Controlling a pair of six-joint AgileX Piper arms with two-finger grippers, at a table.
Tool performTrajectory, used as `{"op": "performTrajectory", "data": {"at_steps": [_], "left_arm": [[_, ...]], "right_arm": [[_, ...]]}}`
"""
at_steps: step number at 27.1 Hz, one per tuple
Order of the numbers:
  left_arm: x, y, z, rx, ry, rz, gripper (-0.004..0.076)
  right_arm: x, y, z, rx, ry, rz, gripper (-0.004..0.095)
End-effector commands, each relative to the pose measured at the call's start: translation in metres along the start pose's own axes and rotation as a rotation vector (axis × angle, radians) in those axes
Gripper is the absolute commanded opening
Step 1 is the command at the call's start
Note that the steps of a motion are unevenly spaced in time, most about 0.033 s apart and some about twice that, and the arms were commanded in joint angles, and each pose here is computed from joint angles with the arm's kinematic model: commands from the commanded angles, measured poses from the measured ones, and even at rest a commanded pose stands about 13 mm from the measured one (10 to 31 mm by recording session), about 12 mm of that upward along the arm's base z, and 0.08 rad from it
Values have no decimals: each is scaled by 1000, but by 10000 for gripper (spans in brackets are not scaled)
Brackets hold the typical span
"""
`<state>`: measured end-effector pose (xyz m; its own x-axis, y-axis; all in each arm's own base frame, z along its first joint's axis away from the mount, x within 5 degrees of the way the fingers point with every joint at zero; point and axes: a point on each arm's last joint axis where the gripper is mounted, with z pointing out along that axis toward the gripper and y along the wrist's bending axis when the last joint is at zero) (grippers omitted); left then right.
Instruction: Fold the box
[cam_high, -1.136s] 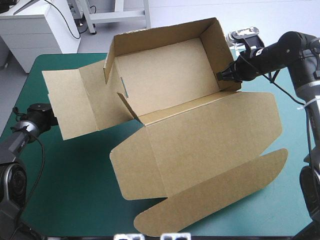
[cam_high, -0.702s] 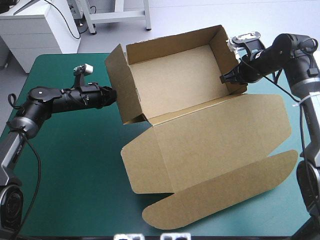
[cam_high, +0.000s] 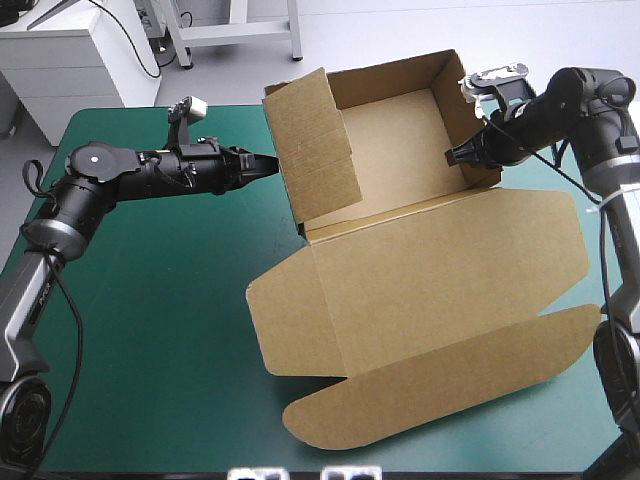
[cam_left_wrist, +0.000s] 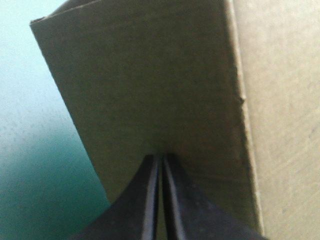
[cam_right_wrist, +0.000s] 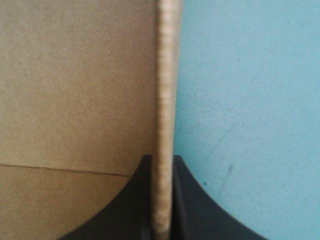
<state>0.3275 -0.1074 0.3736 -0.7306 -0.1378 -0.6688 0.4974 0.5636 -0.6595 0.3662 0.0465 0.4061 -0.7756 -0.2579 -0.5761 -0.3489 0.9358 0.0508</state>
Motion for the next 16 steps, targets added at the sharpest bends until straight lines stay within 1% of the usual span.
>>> {"op": "performTrajectory", "data": {"at_steps": [1, 2, 3, 5, 6, 8, 16], "left_arm": [[-11, -31, -15, 100, -55, 20, 142], [-12, -34, -16, 108, -53, 29, 212], [-14, -37, -18, 120, -52, 39, 312], [-17, -41, -20, 129, -53, 49, 420], [-18, -42, -20, 129, -55, 49, 456], [-19, -43, -21, 130, -57, 40, 485], [-18, -42, -20, 121, -48, 15, 483]], "right_arm": [[-5, 5, -29, 4, -90, -7, 0], [-5, 5, -28, 8, -86, -8, 0], [-4, 3, -27, 19, -80, -12, 0], [-4, 2, -25, 33, -68, -16, 0], [-3, 1, -25, 37, -63, -18, 0], [-3, 1, -25, 38, -60, -18, 0], [-3, 1, -25, 38, -60, -18, 0]]}}
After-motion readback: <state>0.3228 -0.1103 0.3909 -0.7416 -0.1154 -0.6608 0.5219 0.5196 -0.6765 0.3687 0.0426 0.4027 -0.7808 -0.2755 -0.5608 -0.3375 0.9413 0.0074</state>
